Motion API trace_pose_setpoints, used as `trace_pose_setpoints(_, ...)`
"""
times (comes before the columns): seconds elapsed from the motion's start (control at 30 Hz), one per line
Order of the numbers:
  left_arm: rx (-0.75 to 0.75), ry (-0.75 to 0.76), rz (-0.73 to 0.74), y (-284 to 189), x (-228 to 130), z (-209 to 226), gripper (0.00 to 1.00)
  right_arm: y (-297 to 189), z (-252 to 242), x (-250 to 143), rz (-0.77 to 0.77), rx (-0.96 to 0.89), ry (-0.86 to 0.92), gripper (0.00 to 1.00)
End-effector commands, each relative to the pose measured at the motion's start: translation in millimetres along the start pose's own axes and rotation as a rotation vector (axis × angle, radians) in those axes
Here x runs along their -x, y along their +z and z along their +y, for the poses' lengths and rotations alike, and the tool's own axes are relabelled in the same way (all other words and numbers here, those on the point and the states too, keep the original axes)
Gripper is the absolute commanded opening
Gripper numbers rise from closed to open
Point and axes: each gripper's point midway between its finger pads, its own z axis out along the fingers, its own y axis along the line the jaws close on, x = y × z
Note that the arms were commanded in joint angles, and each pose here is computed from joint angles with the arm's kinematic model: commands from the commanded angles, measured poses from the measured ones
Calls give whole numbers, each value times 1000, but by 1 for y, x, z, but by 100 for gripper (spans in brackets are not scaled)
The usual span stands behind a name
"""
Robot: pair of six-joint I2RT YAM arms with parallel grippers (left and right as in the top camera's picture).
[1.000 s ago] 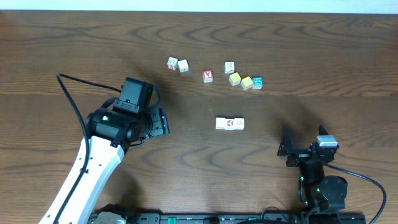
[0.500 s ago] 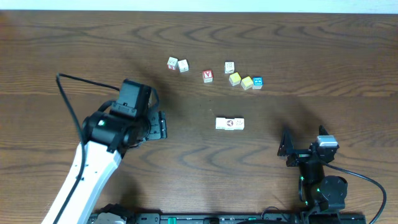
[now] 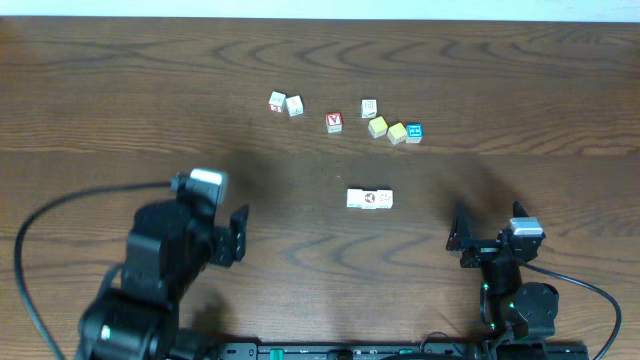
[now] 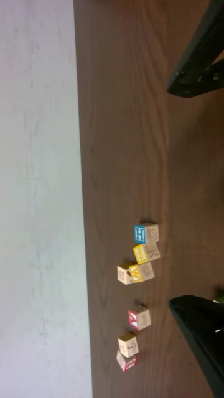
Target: Lift 3 blocks
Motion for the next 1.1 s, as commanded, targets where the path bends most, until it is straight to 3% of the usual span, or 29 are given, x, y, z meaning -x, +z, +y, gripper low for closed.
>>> trace_pose_setpoints(0.0, 36, 20, -43, 1, -20, 12, 75, 0, -2, 0, -2, -11, -13, 99)
trace_pose_setpoints(0.47, 151, 25, -321, 7, -35, 43, 75, 0, -2, 0, -3, -12, -13, 99)
trace_pose_setpoints(0.73, 129, 70, -475, 16, -31, 45, 75, 0, -2, 0, -3, -11, -13, 99)
trace_pose_setpoints(1.07, 207, 63, -592, 19, -28, 64, 75, 0, -2, 0, -2, -11, -13, 99)
